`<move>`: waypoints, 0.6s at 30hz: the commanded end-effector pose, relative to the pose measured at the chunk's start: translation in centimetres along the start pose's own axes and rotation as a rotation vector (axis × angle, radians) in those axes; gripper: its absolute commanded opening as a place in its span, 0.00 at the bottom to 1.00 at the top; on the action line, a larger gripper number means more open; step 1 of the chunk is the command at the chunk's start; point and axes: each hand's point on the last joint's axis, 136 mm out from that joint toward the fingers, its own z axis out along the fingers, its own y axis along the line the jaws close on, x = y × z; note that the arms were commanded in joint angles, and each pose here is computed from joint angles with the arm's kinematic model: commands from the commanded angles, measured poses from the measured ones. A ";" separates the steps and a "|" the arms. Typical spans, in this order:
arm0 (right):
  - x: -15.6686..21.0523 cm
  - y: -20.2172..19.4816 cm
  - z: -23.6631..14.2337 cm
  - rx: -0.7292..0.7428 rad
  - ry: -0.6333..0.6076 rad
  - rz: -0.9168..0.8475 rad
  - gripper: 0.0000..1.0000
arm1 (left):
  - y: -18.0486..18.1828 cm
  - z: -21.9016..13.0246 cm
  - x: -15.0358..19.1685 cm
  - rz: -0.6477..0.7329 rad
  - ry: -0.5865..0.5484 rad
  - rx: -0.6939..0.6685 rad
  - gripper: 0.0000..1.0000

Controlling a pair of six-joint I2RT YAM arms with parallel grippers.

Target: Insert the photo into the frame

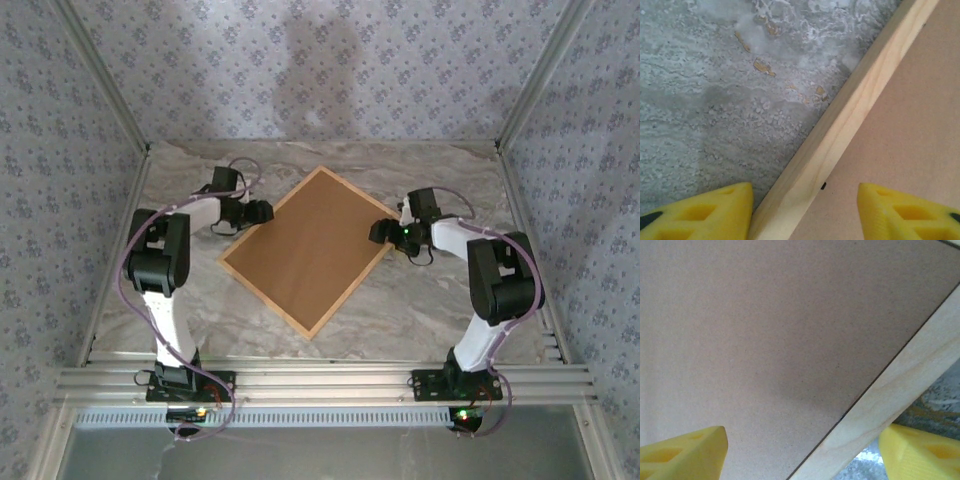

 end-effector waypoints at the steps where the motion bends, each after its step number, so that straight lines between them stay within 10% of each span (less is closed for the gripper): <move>1: -2.3 1.6 -0.2 -0.070 -0.036 -0.013 0.79 | -2.4 -1.2 2.8 0.012 0.048 0.073 0.53; 12: -4.0 -0.1 0.2 -0.006 0.014 -0.071 0.73 | -4.8 -2.9 13.1 0.071 0.141 0.075 0.41; 18: -4.9 -0.8 0.1 0.052 0.018 -0.113 0.70 | -3.8 -3.4 11.0 0.159 0.038 -0.039 0.52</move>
